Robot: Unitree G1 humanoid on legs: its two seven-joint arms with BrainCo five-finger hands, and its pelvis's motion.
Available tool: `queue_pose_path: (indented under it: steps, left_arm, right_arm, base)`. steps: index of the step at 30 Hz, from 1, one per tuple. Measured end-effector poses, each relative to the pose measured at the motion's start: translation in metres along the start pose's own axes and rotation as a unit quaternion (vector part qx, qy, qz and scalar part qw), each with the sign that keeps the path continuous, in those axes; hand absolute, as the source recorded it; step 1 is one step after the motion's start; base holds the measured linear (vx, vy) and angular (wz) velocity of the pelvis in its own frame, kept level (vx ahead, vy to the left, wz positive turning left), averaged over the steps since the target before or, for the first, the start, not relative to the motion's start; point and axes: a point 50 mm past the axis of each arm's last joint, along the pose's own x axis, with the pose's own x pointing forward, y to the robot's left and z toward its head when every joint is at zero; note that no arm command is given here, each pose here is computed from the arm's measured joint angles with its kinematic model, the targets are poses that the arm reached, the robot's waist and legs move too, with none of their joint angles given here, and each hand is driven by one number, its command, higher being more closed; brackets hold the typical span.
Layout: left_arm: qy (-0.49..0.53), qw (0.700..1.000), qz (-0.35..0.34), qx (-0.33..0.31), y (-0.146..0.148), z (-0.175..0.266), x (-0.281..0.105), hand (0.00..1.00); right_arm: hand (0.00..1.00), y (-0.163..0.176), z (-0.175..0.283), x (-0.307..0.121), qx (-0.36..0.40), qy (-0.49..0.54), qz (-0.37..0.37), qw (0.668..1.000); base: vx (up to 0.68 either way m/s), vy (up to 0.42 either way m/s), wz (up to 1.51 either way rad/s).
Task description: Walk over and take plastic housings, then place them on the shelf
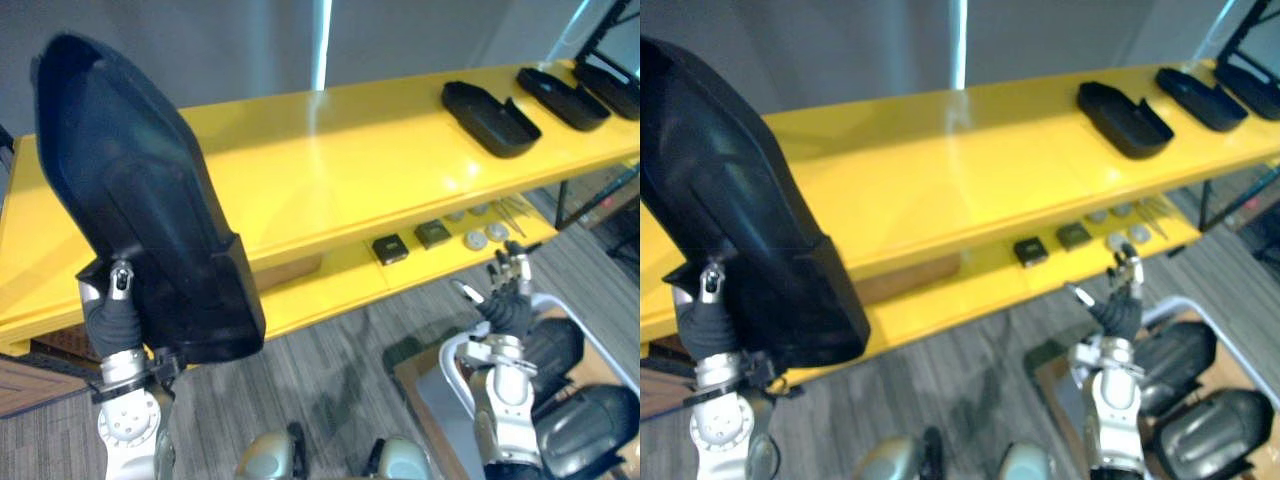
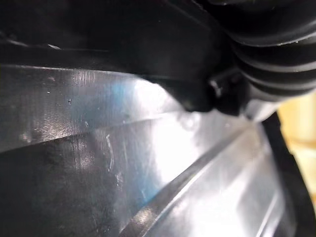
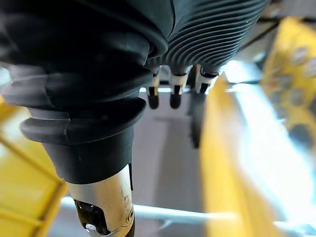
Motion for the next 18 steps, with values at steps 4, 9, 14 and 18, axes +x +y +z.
queue_pose_path:
  steps: [4,9,14,18]
  left_arm:
    - [0.024,0.999,-0.022,-0.016,-0.013,-0.008,-0.006,1.00]
    - [0.053,0.998,-0.014,-0.032,-0.016,-0.012,-0.021,1.00]
    - [0.020,0.998,-0.037,-0.051,-0.027,-0.006,-0.007,1.00]
    - [0.018,0.998,-0.038,-0.049,-0.026,-0.005,-0.007,1.00]
  right_arm:
    - [0.00,-0.005,0.003,-0.008,-0.013,0.000,-0.022,1.000]
    - [0.00,-0.004,0.035,0.013,-0.064,-0.098,-0.084,0.990]
    - [0.00,-0.050,0.050,0.017,-0.113,-0.127,-0.209,0.963]
    - [0.00,-0.065,0.061,0.007,-0.127,-0.143,-0.235,0.953]
  base:
    - [0.36,-0.234,1.16]
    - [0.26,-0.268,0.33]
    - [0.08,-0.099,0.33]
    - [0.03,0.028,-0.24]
